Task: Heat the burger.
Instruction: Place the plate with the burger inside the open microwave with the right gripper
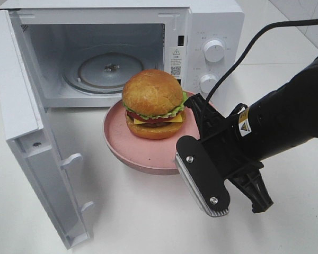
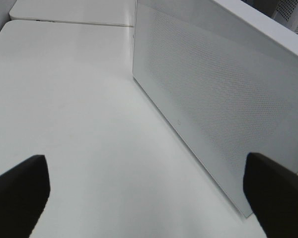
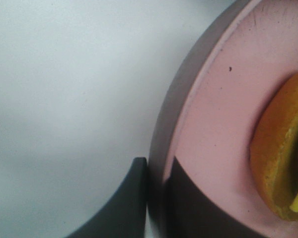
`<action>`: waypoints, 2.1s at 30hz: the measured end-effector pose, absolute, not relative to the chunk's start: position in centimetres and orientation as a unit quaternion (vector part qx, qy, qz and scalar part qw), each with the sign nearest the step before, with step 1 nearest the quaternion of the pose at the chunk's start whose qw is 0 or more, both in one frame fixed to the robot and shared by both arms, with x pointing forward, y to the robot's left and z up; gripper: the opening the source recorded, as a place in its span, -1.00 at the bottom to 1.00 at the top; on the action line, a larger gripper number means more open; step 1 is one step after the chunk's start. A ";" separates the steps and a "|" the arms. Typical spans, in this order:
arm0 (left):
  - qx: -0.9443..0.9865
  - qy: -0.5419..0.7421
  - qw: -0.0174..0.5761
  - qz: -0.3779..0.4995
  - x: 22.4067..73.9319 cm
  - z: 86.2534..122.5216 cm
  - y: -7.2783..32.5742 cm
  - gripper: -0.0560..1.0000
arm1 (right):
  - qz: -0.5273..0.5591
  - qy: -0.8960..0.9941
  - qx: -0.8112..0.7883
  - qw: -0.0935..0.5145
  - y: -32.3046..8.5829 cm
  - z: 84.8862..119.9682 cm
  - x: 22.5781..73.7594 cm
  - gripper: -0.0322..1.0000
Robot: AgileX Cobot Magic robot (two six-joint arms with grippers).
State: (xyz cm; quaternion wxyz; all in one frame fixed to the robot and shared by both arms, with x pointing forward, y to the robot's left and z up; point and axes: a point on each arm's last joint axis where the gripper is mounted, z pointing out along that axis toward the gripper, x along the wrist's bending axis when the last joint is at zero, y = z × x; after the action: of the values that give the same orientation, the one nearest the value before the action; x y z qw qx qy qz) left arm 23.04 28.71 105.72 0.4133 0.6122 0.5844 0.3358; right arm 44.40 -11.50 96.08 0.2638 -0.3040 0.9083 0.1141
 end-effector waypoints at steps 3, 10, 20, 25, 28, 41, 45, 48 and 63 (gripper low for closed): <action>0.612 0.584 0.413 0.336 23.0 105.7 28.7 0.96 | 0.115 0.908 -0.305 0.264 -11.5 96.1 44.4 -0.86; 0.612 0.584 0.413 0.336 23.0 105.7 28.7 0.96 | 0.114 0.904 -0.312 0.269 -11.5 96.1 44.5 -0.86; 0.612 0.584 0.413 0.336 23.0 105.7 28.7 0.96 | 0.118 0.904 -0.305 0.277 -11.4 96.2 44.6 -0.86; 0.612 0.584 0.413 0.336 23.0 105.7 28.7 0.96 | 0.125 0.899 -0.301 0.293 -11.2 96.4 44.8 -0.86; 0.612 0.584 0.413 0.336 23.0 105.7 28.7 0.96 | 0.129 0.897 -0.298 0.299 -11.1 96.5 44.9 -0.86; 0.612 0.584 0.413 0.336 23.0 105.7 28.7 0.96 | 0.143 0.898 -0.293 0.295 -8.0 96.3 46.2 -0.86; 0.612 0.584 0.413 0.336 23.0 105.7 28.7 0.96 | 0.144 0.898 -0.292 0.295 -7.5 96.2 46.7 -0.86; 0.612 0.584 0.413 0.336 23.0 105.7 28.7 0.96 | 0.144 0.899 -0.290 0.294 -7.1 96.1 47.2 -0.86; 0.612 0.584 0.413 0.336 23.0 105.7 28.7 0.96 | 0.144 0.897 -0.290 0.302 -4.8 96.1 49.6 -0.86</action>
State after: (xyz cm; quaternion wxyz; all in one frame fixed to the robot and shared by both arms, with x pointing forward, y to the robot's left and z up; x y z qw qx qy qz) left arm 23.04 28.71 105.72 0.4133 0.6122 0.5844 0.3358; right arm 49.59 -4.83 96.09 0.3018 -0.2902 0.8966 0.1443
